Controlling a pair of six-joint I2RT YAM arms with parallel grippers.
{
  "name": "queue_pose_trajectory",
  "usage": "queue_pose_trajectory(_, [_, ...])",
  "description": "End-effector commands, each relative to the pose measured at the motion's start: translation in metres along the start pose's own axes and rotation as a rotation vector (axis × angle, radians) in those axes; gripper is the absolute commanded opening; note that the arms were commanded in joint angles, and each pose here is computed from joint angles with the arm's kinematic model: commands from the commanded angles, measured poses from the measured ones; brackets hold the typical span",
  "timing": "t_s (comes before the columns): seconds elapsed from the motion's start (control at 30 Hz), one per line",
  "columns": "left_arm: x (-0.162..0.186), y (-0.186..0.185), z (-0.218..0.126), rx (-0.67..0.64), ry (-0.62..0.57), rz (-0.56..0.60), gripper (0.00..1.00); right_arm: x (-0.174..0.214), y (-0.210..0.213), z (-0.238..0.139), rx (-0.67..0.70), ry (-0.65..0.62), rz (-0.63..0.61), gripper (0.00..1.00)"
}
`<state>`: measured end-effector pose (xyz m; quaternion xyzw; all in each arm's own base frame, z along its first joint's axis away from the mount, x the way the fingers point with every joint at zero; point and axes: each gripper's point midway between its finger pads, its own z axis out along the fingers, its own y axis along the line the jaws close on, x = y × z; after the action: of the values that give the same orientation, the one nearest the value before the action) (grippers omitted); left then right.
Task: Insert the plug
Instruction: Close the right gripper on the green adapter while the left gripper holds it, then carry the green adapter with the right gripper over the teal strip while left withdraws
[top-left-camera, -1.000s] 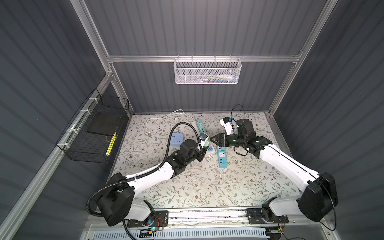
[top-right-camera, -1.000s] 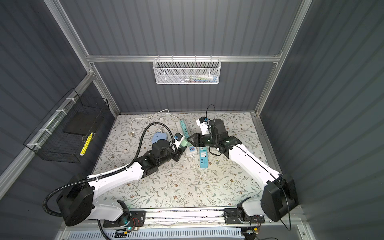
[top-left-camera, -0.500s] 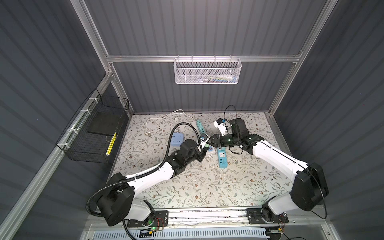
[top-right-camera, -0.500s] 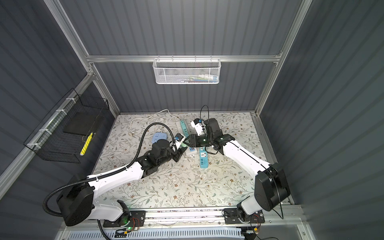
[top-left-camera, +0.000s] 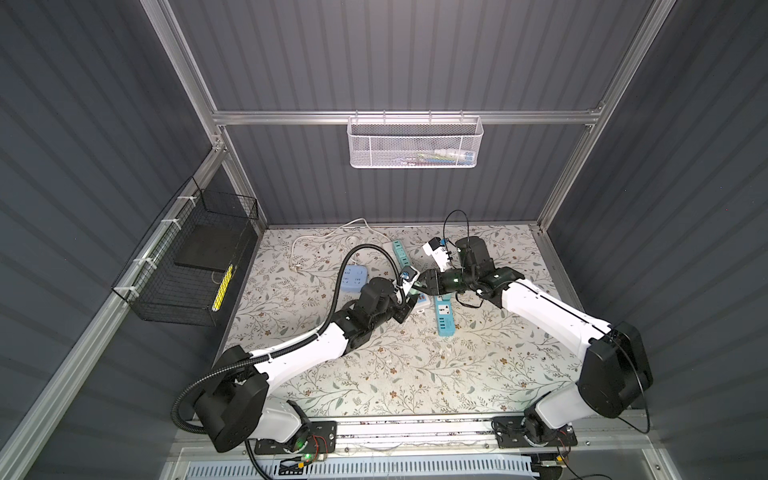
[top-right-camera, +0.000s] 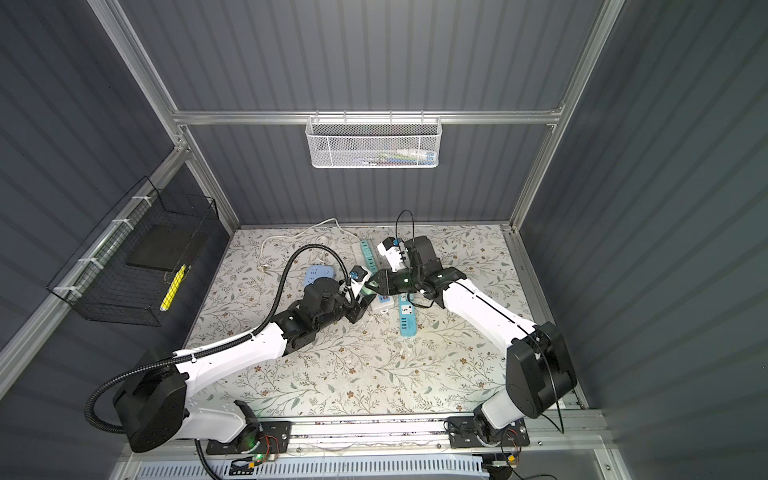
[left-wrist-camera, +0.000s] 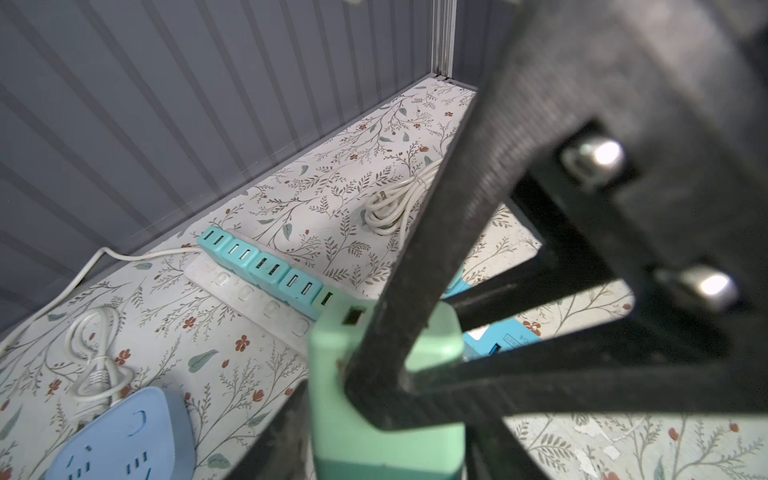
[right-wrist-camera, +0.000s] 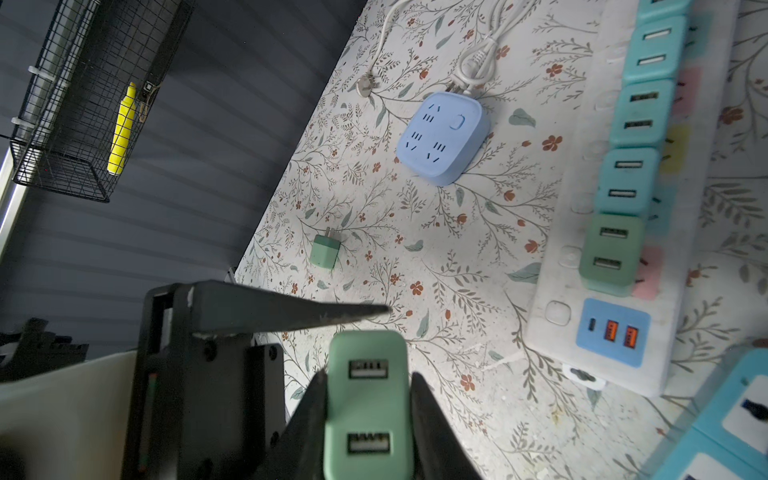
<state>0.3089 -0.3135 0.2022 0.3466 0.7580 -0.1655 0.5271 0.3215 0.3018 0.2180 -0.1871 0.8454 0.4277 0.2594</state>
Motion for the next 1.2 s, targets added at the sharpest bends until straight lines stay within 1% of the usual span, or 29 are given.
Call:
queue_pose_trajectory(0.0, [-0.016, 0.018, -0.007, -0.102, -0.034, -0.037, 0.76, -0.011, 0.003, -0.011, 0.044, -0.051, -0.023, 0.20])
queue_pose_trajectory(0.03, [-0.018, 0.024, -0.010, -0.134, -0.041, -0.054, 0.79, -0.013, 0.000, -0.013, 0.068, -0.067, -0.030, 0.20])
queue_pose_trajectory(0.17, [-0.019, 0.053, -0.031, -0.292, -0.102, -0.168, 0.97, -0.016, -0.022, -0.027, 0.215, -0.137, -0.052, 0.19])
queue_pose_trajectory(0.2, [-0.015, 0.062, -0.037, -0.346, -0.108, -0.205, 1.00, -0.018, -0.032, -0.033, 0.281, -0.167, -0.060, 0.19])
queue_pose_trajectory(0.3, [0.002, 0.086, -0.052, -0.487, -0.087, -0.302, 1.00, -0.010, -0.050, -0.047, 0.387, -0.204, -0.069, 0.19])
queue_pose_trajectory(0.4, [0.029, 0.102, -0.061, -0.597, -0.040, -0.405, 1.00, 0.005, -0.069, -0.059, 0.481, -0.233, -0.065, 0.18])
queue_pose_trajectory(0.43, [0.039, 0.106, -0.062, -0.614, -0.020, -0.442, 1.00, 0.010, -0.075, -0.062, 0.504, -0.241, -0.062, 0.18])
queue_pose_trajectory(0.53, [0.066, 0.112, -0.057, -0.591, 0.047, -0.562, 1.00, 0.027, -0.093, -0.071, 0.580, -0.265, -0.044, 0.18])
queue_pose_trajectory(0.6, [0.082, 0.118, -0.056, -0.591, 0.076, -0.638, 1.00, 0.038, -0.104, -0.072, 0.615, -0.254, -0.032, 0.18])
queue_pose_trajectory(0.67, [0.091, 0.122, -0.055, -0.593, 0.087, -0.680, 1.00, 0.046, -0.112, -0.068, 0.631, -0.236, -0.018, 0.18])
queue_pose_trajectory(0.83, [0.090, 0.121, -0.046, -0.563, 0.115, -0.675, 1.00, 0.053, -0.127, -0.059, 0.660, -0.229, 0.009, 0.17])
queue_pose_trajectory(0.97, [0.087, 0.118, -0.043, -0.542, 0.114, -0.672, 1.00, 0.050, -0.136, -0.055, 0.693, -0.236, 0.012, 0.17])
queue_pose_trajectory(1.17, [0.086, 0.118, -0.043, -0.538, 0.115, -0.664, 1.00, 0.053, -0.148, -0.048, 0.734, -0.212, 0.031, 0.17])
